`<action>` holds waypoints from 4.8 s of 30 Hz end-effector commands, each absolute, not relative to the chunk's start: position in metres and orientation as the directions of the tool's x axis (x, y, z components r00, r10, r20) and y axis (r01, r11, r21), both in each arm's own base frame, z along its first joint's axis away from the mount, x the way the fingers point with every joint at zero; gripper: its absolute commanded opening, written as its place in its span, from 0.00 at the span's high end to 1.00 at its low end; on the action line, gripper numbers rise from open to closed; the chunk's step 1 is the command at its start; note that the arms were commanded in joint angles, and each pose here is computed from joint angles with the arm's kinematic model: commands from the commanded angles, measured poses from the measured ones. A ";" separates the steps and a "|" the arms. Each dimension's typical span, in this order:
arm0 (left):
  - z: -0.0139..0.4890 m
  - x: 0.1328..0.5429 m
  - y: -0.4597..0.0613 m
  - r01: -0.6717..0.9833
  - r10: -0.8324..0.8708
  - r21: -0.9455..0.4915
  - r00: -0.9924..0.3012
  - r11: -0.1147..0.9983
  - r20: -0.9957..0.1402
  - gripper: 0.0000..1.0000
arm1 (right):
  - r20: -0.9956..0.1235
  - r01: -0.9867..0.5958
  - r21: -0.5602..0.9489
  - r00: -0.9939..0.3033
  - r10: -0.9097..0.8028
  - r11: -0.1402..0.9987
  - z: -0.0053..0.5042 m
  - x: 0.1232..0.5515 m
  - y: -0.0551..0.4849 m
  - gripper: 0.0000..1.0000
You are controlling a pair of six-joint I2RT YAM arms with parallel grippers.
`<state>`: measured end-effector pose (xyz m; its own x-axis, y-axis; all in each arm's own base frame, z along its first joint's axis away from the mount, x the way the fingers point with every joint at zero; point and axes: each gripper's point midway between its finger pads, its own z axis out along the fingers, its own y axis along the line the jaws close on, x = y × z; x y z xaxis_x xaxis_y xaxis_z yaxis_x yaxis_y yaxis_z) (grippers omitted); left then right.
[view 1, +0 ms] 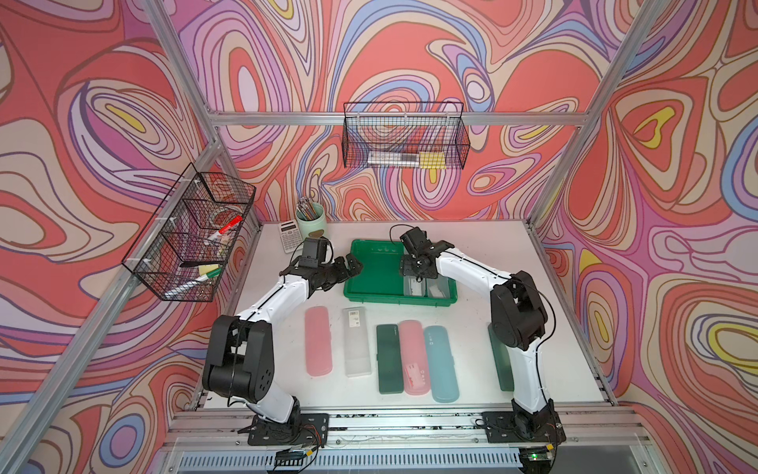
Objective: Put the pencil case into the storage box
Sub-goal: Place the pencil case at the storage box, then pick up the pencil case from the center of the board.
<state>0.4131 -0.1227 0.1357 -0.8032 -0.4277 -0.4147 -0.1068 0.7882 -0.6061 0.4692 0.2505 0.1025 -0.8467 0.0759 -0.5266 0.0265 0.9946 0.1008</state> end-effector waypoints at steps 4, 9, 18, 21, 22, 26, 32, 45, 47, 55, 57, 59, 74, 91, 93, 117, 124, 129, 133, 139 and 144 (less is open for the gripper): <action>0.131 0.412 -0.118 -0.102 -0.428 -0.639 -0.820 0.762 -0.379 0.01 | -0.524 -0.017 0.075 -0.852 0.025 0.997 0.092 0.481 0.265 0.24; 0.123 0.404 -0.118 -0.112 -0.425 -0.639 -0.830 0.761 -0.362 0.01 | -0.505 -0.030 0.071 -0.863 0.010 0.997 0.073 0.487 0.272 0.28; 0.121 0.398 -0.119 -0.114 -0.420 -0.639 -0.837 0.761 -0.350 0.01 | -0.483 0.023 -0.036 -0.876 0.003 0.999 0.059 0.466 0.243 0.21; 0.120 0.399 -0.119 -0.114 -0.420 -0.641 -0.838 0.759 -0.348 0.01 | -0.494 0.019 -0.038 -0.869 -0.002 0.999 0.067 0.460 0.238 0.21; 0.120 0.399 -0.119 -0.114 -0.420 -0.641 -0.838 0.759 -0.348 0.01 | -0.505 0.021 -0.029 -0.863 0.004 0.999 0.072 0.459 0.237 0.20; 0.123 0.398 -0.119 -0.115 -0.426 -0.647 -0.835 0.754 -0.349 0.01 | -0.561 0.023 0.031 -0.827 0.036 0.999 0.103 0.456 0.238 0.16; 0.124 0.395 -0.119 -0.113 -0.430 -0.648 -0.830 0.753 -0.355 0.01 | -0.521 0.002 0.103 -0.852 0.055 0.995 0.092 0.435 0.240 0.10; 0.132 0.394 -0.123 -0.097 -0.435 -0.672 -0.827 0.734 -0.356 0.01 | -0.447 0.014 0.038 -0.894 0.029 0.999 0.036 0.431 0.254 0.12; 0.132 0.393 -0.123 -0.093 -0.432 -0.670 -0.827 0.736 -0.360 0.01 | -0.443 0.016 0.037 -0.896 0.031 0.999 0.032 0.431 0.255 0.14; 0.132 0.386 -0.123 -0.092 -0.427 -0.671 -0.832 0.736 -0.354 0.01 | -0.453 0.010 0.023 -0.891 0.020 1.000 0.035 0.430 0.254 0.26; 0.131 0.384 -0.123 -0.095 -0.427 -0.668 -0.833 0.738 -0.353 0.01 | -0.471 0.006 0.026 -0.882 0.018 1.000 0.045 0.429 0.254 0.29; 0.129 0.383 -0.122 -0.101 -0.429 -0.666 -0.833 0.739 -0.350 0.01 | -0.484 -0.002 0.037 -0.875 0.016 0.999 0.056 0.428 0.255 0.30; 0.147 0.405 -0.124 -0.063 -0.422 -0.649 -0.807 0.758 -0.414 0.01 | -0.555 -0.026 0.045 -0.832 0.004 0.999 0.115 0.434 0.252 0.10; 0.113 0.418 -0.137 -0.094 -0.425 -0.657 -0.828 0.748 -0.365 0.02 | -0.505 -0.024 -0.155 -0.857 -0.100 0.988 0.060 0.443 0.258 0.10; 0.107 0.416 -0.141 -0.093 -0.414 -0.650 -0.836 0.754 -0.360 0.02 | -0.496 -0.026 -0.142 -0.863 -0.094 0.990 0.053 0.437 0.259 0.09; 0.100 0.392 -0.162 -0.103 -0.378 -0.603 -0.857 0.791 -0.350 0.02 | -0.582 0.018 -0.087 -0.813 -0.036 0.996 0.120 0.428 0.201 0.05; 0.130 0.388 -0.140 -0.079 -0.366 -0.525 -0.803 0.848 -0.470 0.01 | -0.618 0.179 0.060 -0.766 0.177 0.982 0.149 0.387 0.143 0.04; 0.153 0.386 -0.137 -0.060 -0.385 -0.537 -0.765 0.841 -0.517 0.01 | -0.602 0.274 0.099 -0.749 0.277 0.957 0.142 0.351 0.111 0.02; 0.165 0.385 -0.138 -0.048 -0.436 -0.591 -0.723 0.805 -0.536 0.01 | -0.562 0.397 0.077 -0.741 0.368 0.915 0.133 0.321 0.084 0.02; 0.175 0.389 -0.136 -0.072 -0.481 -0.612 -0.693 0.788 -0.538 0.01 | -0.489 0.501 0.105 -0.726 0.483 0.859 0.112 0.278 0.057 0.02; 0.177 0.382 -0.155 -0.041 -0.472 -0.628 -0.699 0.777 -0.538 0.01 | -0.482 0.584 0.090 -0.684 0.548 0.807 0.099 0.246 0.029 0.02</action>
